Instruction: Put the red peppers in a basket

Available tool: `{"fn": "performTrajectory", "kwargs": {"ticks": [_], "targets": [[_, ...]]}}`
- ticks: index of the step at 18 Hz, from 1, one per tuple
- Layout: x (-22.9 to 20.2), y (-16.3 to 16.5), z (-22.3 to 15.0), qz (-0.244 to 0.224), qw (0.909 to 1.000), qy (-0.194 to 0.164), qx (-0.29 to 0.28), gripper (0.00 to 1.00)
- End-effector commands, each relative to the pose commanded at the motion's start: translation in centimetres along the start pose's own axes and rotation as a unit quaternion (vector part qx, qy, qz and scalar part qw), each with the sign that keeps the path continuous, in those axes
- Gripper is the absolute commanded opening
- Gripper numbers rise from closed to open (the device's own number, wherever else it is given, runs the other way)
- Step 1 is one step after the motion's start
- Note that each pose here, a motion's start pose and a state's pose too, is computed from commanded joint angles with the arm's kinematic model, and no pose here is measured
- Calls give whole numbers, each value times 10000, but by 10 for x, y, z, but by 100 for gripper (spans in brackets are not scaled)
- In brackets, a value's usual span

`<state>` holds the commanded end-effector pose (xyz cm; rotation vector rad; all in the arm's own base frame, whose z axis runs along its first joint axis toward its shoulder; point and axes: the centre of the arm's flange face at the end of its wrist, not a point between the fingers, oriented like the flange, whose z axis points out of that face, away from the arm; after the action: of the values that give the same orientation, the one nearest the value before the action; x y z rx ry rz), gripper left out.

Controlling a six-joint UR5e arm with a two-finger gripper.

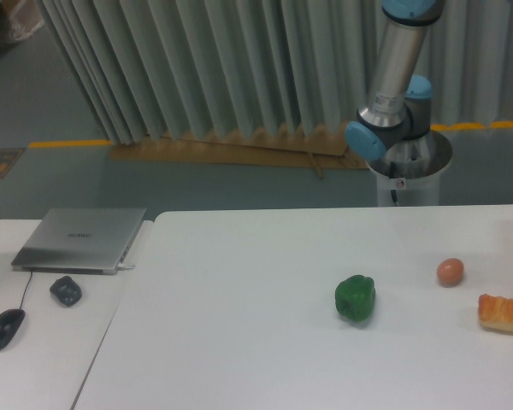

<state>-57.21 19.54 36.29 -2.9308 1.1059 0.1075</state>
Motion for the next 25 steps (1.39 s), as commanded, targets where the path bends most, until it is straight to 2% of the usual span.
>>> {"fn": "performTrajectory", "kwargs": {"ticks": [1,4,8,11,16,19,25], "targets": [[-5,-10,-8,23,10000,17,19,100],[-15,-60,-29,-375,9993,-12,13,100],[-25,-121,-37,-179,9998,-9,69,100],[-36,-159,-45,-271,9996,-64,-30,100],[-40,-188,-42,104,9999,-39,-83,100],[-44,-193,-34,387,9992,58,-128,100],[-50,-204,-21,542,9984,128,-98,100]]}}
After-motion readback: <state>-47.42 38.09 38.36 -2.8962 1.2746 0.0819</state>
